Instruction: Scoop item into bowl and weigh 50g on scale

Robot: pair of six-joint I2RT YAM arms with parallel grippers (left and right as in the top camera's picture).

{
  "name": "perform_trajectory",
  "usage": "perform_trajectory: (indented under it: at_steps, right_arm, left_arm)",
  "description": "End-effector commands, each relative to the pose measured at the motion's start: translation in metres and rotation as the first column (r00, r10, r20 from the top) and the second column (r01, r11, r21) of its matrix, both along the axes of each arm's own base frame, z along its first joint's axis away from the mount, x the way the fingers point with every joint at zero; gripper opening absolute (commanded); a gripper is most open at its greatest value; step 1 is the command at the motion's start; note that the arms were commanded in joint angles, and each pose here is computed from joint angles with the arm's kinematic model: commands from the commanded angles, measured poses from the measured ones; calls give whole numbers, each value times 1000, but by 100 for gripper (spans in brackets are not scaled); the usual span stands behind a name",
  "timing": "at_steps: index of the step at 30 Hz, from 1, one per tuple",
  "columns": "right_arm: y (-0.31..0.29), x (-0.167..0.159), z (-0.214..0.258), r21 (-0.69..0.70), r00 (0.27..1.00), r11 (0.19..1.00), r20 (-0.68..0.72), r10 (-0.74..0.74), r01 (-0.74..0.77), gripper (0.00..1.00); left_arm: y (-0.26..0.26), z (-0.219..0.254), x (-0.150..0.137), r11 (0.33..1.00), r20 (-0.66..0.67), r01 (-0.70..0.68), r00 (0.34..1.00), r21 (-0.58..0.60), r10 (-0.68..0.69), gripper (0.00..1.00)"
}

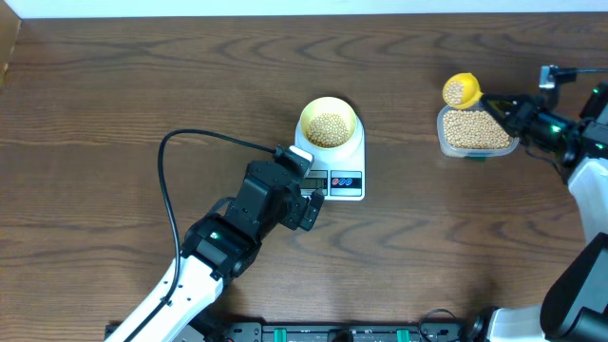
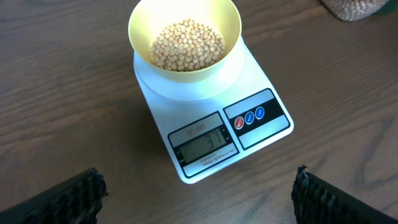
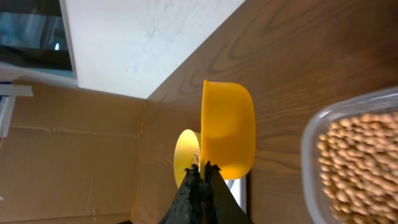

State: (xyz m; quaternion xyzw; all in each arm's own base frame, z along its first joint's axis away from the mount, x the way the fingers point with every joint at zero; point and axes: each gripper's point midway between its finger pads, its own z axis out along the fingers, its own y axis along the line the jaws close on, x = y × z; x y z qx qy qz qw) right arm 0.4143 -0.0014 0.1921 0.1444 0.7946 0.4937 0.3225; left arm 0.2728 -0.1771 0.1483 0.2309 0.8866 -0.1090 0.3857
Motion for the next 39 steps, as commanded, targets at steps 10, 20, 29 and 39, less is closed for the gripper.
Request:
perform_trajectory:
  at_steps: [10,20,29,39]
  right_arm:
    - [40,17,0,9,999,1000,-46,-9,9,1]
    - [75,28,12,-9,1000,1000,15,18,-17,1]
    - [108,25,13,-22,997,997,25,73,-73,1]
    - [147,20,10,-56,992,991,30,121,-119,1]
  left_arm:
    - [2,1,3,1000,2,-23,1000,-5,23,98]
    - [2,1,3,1000,2,-23,1000,-5,23,98]
    - [2,1,3,1000,2,-23,1000,-5,23,98]
    - [2,1,3,1000,2,-23,1000,-5,23,98]
